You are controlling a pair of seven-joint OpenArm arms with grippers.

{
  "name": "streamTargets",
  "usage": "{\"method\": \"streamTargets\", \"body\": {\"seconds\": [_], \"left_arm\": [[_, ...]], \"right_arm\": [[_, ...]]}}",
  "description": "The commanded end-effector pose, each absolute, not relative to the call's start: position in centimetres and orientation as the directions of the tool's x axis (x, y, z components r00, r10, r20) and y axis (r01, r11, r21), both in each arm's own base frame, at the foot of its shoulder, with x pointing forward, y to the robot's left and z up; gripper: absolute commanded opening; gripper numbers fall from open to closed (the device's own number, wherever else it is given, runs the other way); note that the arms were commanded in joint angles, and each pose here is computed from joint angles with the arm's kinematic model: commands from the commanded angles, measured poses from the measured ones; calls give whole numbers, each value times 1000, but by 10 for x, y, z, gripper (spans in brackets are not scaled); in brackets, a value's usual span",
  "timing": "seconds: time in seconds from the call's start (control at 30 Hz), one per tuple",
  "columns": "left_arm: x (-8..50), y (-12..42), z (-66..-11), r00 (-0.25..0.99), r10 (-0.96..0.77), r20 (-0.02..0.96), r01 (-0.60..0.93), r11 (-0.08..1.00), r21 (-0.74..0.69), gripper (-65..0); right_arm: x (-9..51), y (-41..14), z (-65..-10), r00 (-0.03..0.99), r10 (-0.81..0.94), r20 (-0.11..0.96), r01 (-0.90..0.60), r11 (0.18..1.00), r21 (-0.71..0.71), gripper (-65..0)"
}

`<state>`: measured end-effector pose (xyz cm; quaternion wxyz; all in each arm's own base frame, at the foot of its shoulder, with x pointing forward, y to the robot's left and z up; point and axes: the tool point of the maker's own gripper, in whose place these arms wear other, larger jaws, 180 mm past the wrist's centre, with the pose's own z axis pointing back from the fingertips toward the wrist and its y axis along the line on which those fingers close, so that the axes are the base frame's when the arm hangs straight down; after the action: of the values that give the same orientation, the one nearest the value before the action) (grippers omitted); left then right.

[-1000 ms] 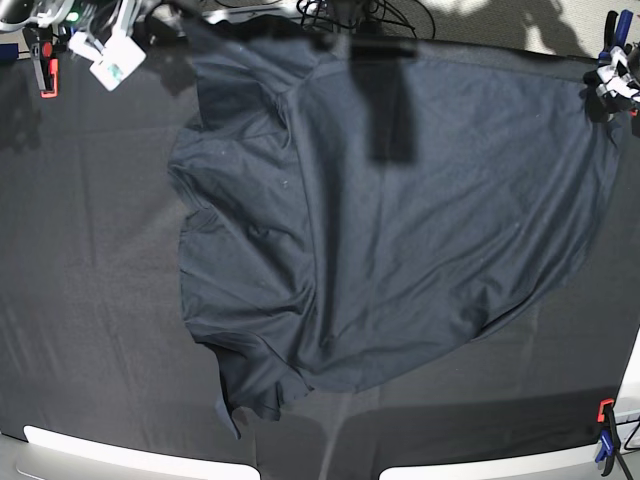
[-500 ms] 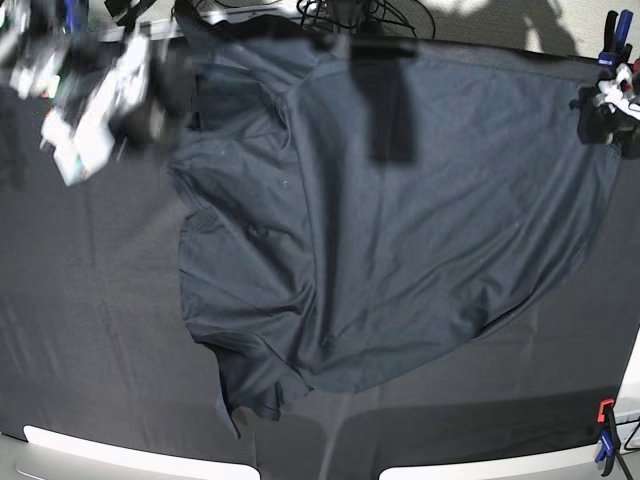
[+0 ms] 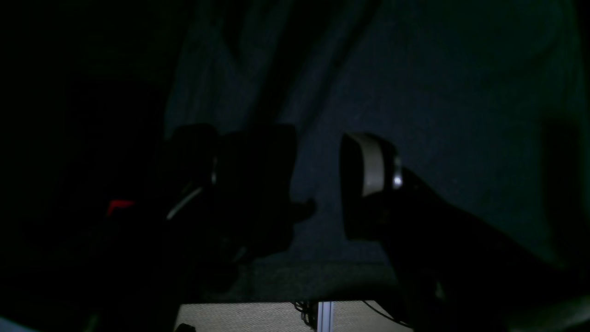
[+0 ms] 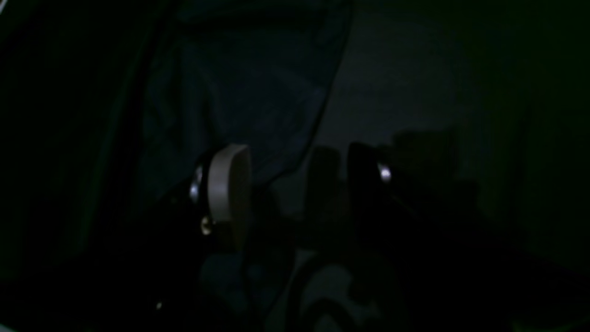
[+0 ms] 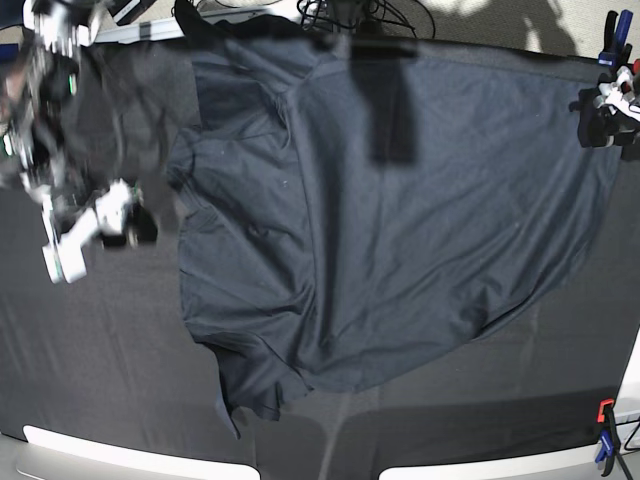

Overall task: Layout the t-shirt on the table in an organized manner, then fold the t-shirt properly
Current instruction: 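Lower the right gripper onto the shirt's hem side and grasp it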

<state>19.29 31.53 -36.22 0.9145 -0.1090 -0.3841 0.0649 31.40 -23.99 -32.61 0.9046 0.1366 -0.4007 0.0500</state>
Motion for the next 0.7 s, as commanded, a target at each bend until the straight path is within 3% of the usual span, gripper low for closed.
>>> {"method": "streamTargets", "body": {"seconds": [0.0,0.37,0.67], "left_arm": [[199,319,-351,672,184,718,-17,972,-233,-345],[199,320,-351,673,182,717,-18,973,-231,-345],[198,320,-351,673,182,717,-18,973,-231,-345]], "right_arm": [[331,-242,-312,638,-12,770,-212,959,190,-322],[426,-238,-336,760,-3,650,-134,978,162,-323],[472,-247,-345,824,-152,546,-18,956,294,-323]]}}
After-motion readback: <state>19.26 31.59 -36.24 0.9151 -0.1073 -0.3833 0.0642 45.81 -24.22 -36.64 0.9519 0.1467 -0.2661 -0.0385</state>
